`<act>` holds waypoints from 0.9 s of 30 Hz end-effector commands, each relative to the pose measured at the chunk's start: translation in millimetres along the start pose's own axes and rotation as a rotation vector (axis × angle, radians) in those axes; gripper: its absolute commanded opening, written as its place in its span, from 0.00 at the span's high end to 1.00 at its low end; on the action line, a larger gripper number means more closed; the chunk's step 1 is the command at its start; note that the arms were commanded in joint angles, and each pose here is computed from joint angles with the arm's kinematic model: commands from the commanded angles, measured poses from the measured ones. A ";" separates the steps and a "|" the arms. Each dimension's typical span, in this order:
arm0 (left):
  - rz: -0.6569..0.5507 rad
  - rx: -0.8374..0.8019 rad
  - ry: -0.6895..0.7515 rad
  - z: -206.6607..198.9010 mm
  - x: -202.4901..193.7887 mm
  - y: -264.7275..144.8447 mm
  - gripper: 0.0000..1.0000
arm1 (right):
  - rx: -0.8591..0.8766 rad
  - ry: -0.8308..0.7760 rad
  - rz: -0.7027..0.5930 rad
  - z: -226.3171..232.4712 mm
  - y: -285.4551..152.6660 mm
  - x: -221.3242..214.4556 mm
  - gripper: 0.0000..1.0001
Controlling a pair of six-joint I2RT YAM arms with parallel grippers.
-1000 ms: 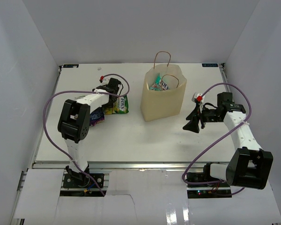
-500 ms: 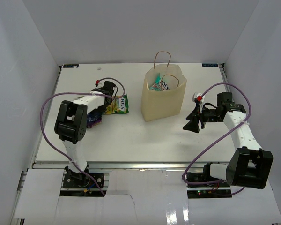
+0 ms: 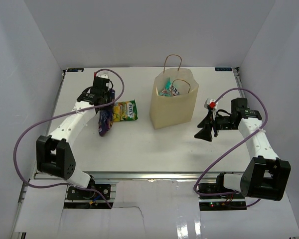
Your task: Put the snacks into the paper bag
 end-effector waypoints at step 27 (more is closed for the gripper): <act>-0.143 -0.818 -0.245 -35.9 -14.0 -157.9 1.00 | 0.196 -1.134 -0.108 117.6 94.5 134.9 0.11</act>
Point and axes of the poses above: each gripper's point midway between its finger pads, its own y axis out along the fingers, its own z axis along the line the jaws close on, x = y × z, the point moved 6 cm from there along -y, back along the fingers, and after that the axes turned 2 degrees about -y, right-handed, at the moved point
